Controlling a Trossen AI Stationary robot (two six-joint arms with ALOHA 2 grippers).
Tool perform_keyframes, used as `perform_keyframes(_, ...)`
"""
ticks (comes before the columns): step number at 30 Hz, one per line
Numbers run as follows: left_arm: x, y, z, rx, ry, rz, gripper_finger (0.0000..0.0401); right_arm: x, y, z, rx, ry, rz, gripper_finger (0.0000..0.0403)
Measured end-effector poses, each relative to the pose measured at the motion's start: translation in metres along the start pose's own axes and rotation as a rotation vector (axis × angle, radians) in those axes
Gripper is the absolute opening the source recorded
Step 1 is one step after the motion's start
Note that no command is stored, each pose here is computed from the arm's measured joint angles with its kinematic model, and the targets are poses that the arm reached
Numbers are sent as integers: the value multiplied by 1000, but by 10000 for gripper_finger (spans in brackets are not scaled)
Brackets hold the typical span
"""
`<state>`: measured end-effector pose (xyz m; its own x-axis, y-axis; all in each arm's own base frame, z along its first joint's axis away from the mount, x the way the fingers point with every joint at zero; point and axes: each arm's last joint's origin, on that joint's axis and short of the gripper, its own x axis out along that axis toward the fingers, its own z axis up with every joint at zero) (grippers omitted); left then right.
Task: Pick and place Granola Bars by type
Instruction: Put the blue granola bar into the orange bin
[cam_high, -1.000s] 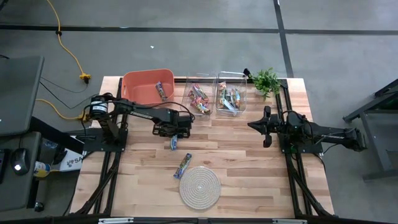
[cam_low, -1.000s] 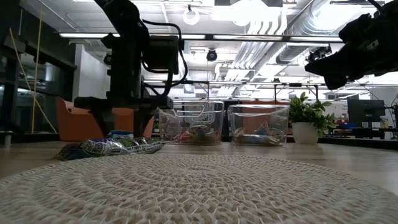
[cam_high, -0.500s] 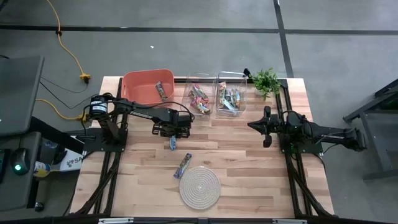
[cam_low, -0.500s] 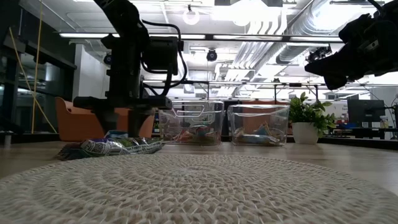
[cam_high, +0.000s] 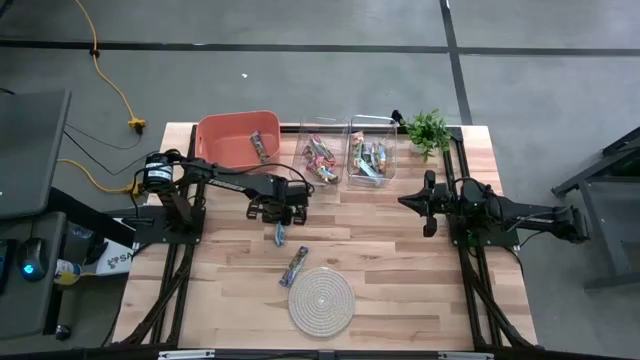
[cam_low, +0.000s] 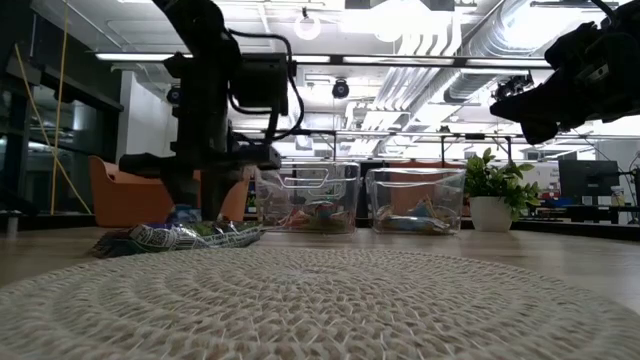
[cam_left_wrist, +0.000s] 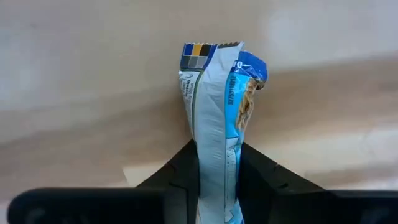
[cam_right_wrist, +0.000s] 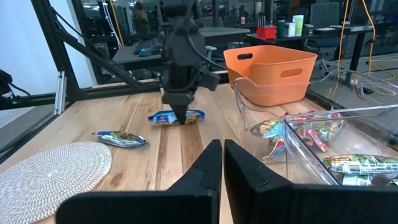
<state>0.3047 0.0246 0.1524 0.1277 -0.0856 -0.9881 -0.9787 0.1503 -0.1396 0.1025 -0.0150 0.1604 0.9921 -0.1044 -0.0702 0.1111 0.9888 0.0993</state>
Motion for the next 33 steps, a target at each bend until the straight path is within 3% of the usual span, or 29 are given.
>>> perform_keyframes(7,-11,-1,-9,75,29,-45,64,0,0,0,0,0,0,0)
perform_keyframes(13,-38,0,-18,156,5,-140,62,0,0,0,0,0,0,0)
perform_keyframes(18,-74,-1,-25,251,-57,-338,62,0,0,0,0,0,0,0)
perform_keyframes(25,-133,-1,-28,352,-239,-707,62,0,0,0,0,1,2,0)
perform_keyframes(29,-163,-3,-34,489,-326,-930,62,0,0,0,0,3,3,0)
perform_keyframes(33,-182,-5,-44,622,-394,-1076,62,0,0,0,0,6,2,0)
